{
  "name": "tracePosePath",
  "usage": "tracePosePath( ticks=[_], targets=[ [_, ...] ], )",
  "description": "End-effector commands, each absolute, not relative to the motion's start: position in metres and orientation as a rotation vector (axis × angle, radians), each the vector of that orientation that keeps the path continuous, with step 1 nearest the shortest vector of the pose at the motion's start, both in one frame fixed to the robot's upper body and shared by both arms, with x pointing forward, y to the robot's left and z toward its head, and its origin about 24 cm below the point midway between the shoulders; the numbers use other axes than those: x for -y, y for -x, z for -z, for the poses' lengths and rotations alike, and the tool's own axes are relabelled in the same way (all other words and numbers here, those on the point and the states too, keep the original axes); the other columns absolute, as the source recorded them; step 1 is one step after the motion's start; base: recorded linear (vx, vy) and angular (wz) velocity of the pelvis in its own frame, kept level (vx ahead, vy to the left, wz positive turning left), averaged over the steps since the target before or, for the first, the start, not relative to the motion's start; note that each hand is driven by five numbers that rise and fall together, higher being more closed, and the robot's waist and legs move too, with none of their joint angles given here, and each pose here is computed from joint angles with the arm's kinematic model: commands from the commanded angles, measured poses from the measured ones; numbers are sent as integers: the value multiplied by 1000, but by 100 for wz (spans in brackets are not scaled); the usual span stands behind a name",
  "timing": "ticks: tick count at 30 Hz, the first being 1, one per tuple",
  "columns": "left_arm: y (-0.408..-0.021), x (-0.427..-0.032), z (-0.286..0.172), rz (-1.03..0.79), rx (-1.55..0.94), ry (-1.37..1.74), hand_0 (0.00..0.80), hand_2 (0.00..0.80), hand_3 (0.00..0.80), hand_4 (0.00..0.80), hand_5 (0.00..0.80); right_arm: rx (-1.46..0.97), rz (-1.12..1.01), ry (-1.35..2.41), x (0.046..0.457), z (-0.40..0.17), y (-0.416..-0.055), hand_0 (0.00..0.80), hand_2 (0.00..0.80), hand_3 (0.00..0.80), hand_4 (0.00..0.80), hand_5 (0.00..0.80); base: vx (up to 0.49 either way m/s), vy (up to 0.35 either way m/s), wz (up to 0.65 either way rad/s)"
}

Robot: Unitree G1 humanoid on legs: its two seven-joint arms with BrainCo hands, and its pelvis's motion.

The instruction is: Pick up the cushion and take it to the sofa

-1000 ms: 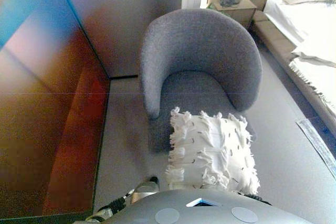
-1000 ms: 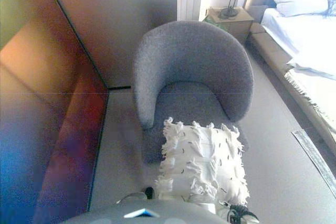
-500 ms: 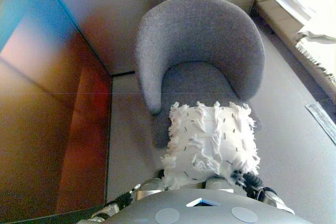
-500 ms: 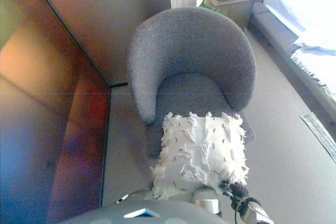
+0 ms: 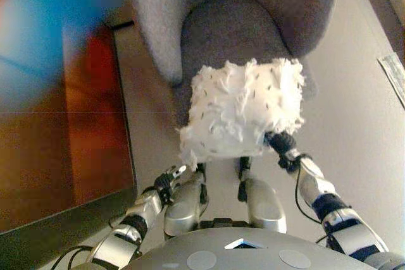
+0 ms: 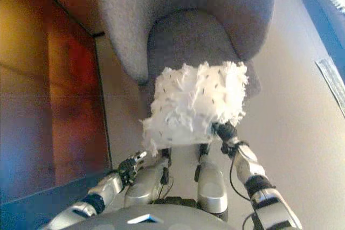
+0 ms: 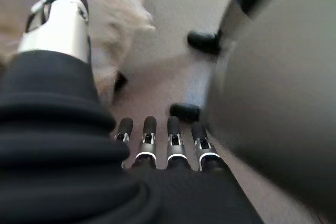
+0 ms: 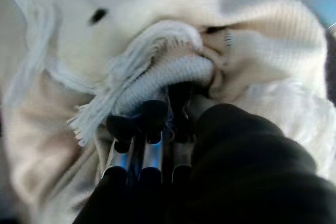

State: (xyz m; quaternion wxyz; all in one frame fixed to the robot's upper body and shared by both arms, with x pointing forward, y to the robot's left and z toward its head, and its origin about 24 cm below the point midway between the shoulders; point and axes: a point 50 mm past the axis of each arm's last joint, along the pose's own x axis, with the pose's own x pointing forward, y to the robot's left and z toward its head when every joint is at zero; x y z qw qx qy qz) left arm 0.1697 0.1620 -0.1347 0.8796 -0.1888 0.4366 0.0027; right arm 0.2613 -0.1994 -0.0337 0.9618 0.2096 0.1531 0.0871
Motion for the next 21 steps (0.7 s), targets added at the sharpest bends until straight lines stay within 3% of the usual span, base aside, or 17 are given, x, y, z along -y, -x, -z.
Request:
tracePosePath(
  ticks=[1, 10, 21],
  targets=[
    [-193, -151, 122, 44, -849, 422, 0, 0, 0, 0, 0, 125, -418, -514, 137, -74, -330, 800, 800, 800, 800, 800, -25, 16, 35],
    [-187, -161, 124, 31, -852, 424, 0, 0, 0, 0, 0, 476, -499, -453, 140, -165, -336, 800, 800, 800, 800, 800, 16, -1, 14],
    [-162, -180, 135, 5, -930, 372, 0, 0, 0, 0, 0, 663, -476, -403, 160, -226, -338, 800, 800, 800, 800, 800, 106, -62, 16]
  ],
)
